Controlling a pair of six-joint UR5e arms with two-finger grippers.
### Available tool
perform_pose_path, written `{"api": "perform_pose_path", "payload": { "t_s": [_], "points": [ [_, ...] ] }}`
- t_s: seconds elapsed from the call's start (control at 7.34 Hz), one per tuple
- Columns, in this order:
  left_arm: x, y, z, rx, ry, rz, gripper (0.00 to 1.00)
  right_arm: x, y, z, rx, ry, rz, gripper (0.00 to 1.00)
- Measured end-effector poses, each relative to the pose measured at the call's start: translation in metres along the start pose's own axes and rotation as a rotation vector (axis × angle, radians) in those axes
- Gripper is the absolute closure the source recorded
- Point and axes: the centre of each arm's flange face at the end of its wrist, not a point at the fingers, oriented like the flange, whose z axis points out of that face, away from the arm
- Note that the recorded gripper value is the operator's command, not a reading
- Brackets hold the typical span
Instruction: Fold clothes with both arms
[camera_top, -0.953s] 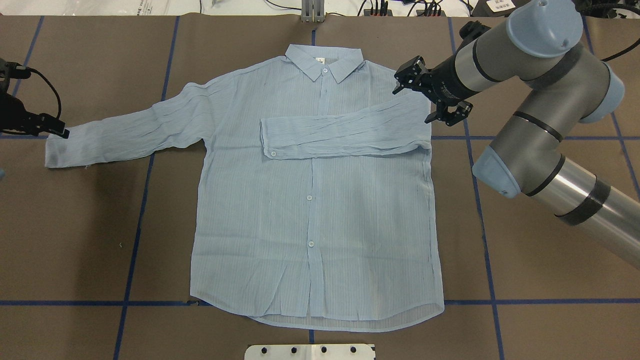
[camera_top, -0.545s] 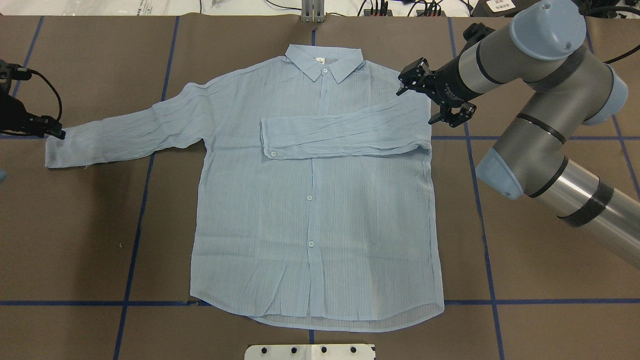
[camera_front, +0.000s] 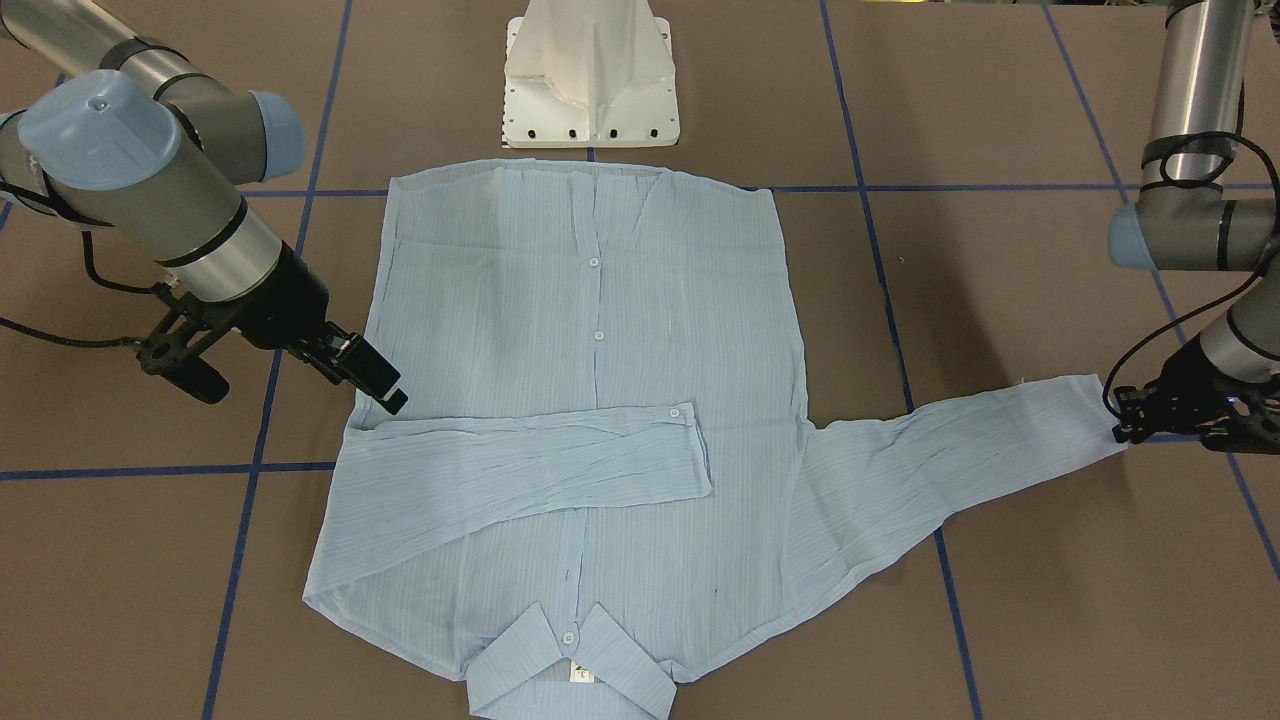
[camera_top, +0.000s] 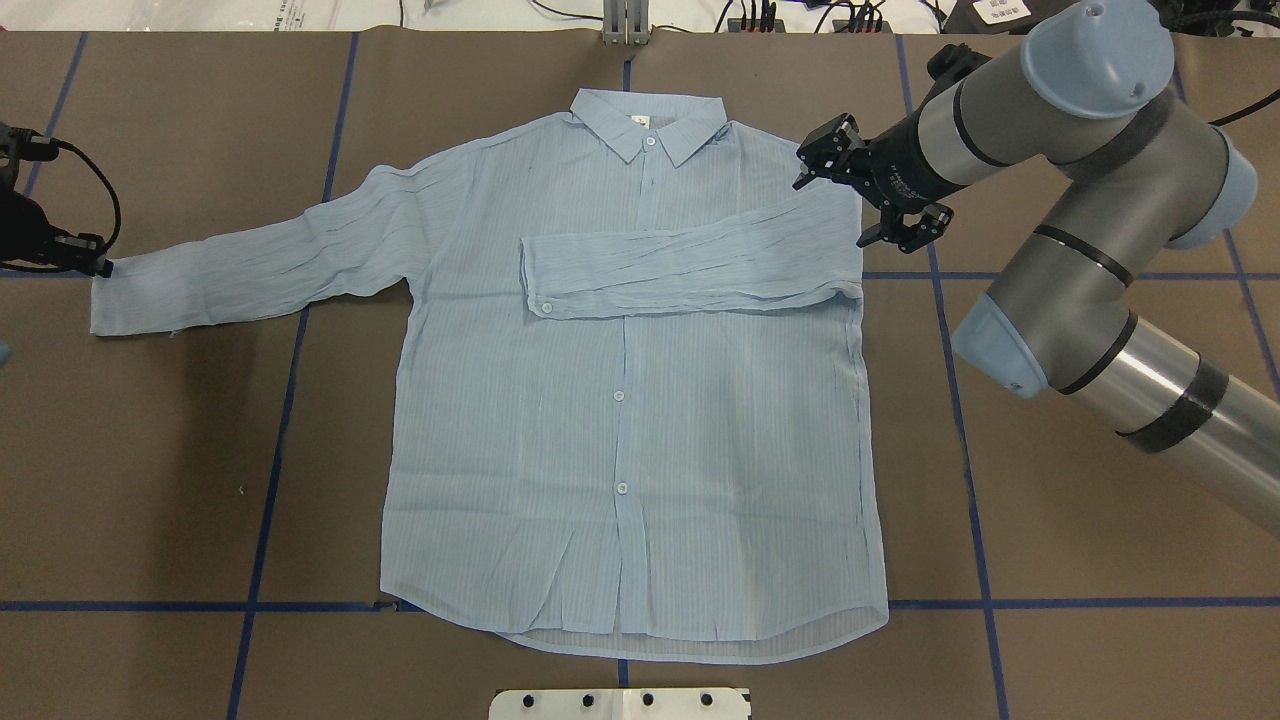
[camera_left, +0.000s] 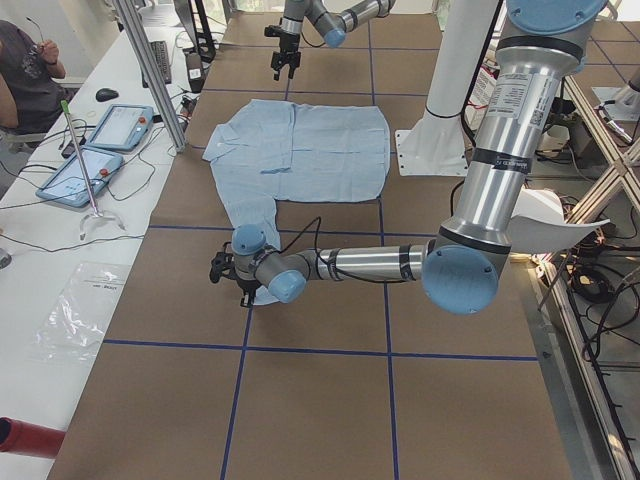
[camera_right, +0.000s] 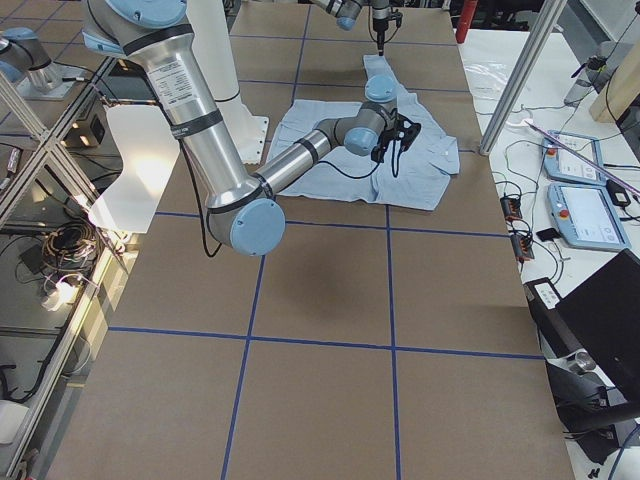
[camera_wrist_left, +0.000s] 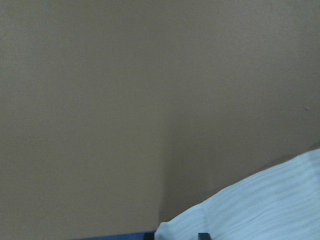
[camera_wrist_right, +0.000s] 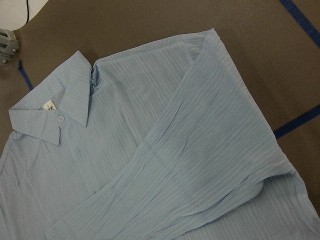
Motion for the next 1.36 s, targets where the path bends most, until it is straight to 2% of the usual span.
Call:
{"api": "perform_pose_path", "payload": {
  "t_s": [0.27,0.41,0.54,1.36],
  "points": [
    [0.0023,-0.0063,-0.0015,0.02,-0.026,-0.001,1.0,-0.0009,-0.0014,-0.003,-0.001,-0.004,0.001,0.03],
    [0.0044,-0.0092,-0.0025,0.023,-0.031,-0.002,0.72,-0.0012,-0.002,-0.0043,-0.001,-0.006,0.001,0.02],
    [0.0056,-0.0107,-0.0032,0.024,-0.034,-0.008,0.35,-0.0009,-0.0025,-0.0046,0.0,-0.006,0.001,0.02],
    [0.0045,-0.0089,-0.0005,0.017,-0.037,-0.04,0.41,-0.0006,-0.0024,-0.0034,0.007,-0.005,0.001,0.02]
  ]
}}
